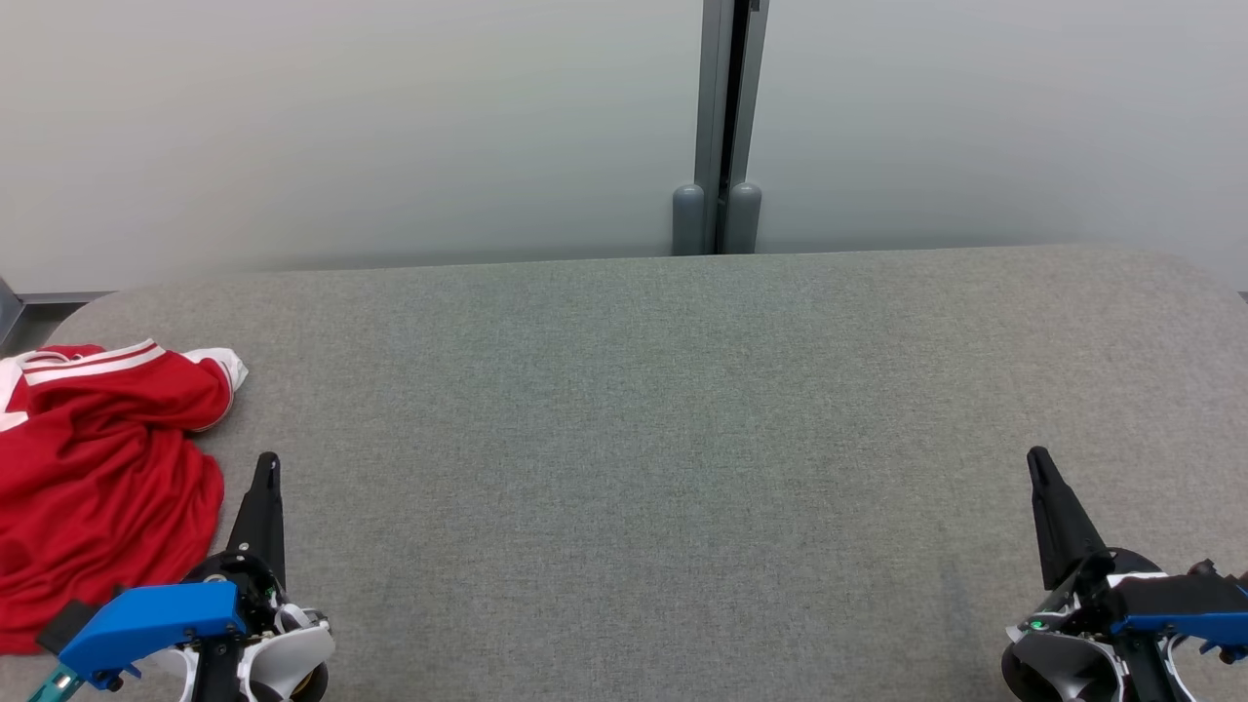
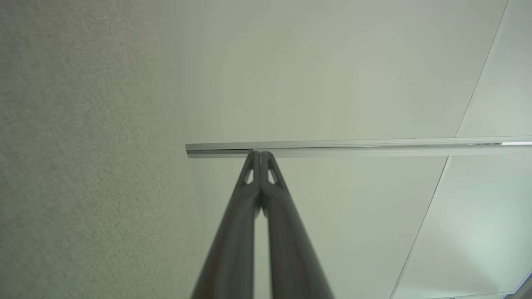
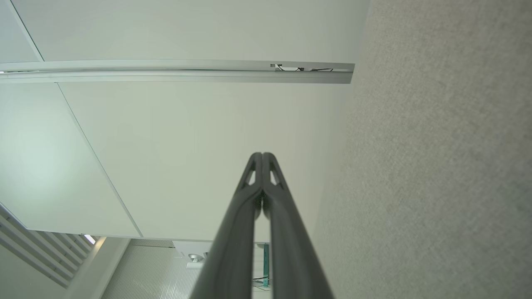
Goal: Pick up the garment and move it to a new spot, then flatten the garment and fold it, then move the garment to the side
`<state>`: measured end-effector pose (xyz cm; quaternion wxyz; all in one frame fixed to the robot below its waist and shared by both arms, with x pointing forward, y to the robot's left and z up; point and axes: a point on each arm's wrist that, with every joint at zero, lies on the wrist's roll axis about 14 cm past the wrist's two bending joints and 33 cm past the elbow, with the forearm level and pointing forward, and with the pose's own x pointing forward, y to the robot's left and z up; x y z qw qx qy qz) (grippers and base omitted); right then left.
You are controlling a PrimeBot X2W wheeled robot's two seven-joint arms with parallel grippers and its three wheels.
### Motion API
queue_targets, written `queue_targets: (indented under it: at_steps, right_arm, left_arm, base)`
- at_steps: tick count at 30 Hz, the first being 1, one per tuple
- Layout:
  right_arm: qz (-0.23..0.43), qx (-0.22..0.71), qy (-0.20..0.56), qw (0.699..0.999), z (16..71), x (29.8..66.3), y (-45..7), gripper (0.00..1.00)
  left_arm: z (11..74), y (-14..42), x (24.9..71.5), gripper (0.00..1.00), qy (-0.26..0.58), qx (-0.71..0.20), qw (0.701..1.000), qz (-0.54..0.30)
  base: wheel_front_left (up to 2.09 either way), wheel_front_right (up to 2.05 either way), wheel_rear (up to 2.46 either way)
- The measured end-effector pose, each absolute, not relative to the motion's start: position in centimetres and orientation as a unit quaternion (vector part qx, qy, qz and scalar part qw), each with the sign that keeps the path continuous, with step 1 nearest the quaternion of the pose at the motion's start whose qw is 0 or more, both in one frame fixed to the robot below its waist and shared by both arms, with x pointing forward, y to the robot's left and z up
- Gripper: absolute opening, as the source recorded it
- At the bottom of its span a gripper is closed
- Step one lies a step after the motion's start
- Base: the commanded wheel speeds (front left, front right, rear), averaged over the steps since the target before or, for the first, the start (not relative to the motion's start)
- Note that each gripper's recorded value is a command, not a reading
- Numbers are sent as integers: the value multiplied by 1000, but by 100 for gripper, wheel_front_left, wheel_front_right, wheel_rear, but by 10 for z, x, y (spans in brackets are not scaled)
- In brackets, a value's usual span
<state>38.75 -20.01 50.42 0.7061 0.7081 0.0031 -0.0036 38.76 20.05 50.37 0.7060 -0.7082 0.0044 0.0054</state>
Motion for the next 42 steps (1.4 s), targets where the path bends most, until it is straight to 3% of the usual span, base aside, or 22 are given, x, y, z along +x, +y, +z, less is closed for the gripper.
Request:
queue_targets:
  at_steps: [28, 29, 39, 42]
  right_arm:
    - [-4, 708, 3, 706, 504, 388, -200, 0]
    - [-6, 708, 6, 706, 501, 386, -200, 100]
    - [-43, 710, 40, 702, 469, 371, -195, 100]
    - [-40, 701, 40, 711, 470, 371, -191, 100]
  left_arm:
    - [504, 201, 388, 0, 4, -708, 706, 5]
    - [501, 200, 387, 100, 7, -709, 706, 9]
    - [462, 199, 366, 100, 43, -711, 700, 55]
    - [463, 196, 367, 100, 43, -698, 713, 54]
  base:
    - [0, 0, 0]
    - [0, 0, 0]
    - [0, 0, 0]
    - [0, 0, 0]
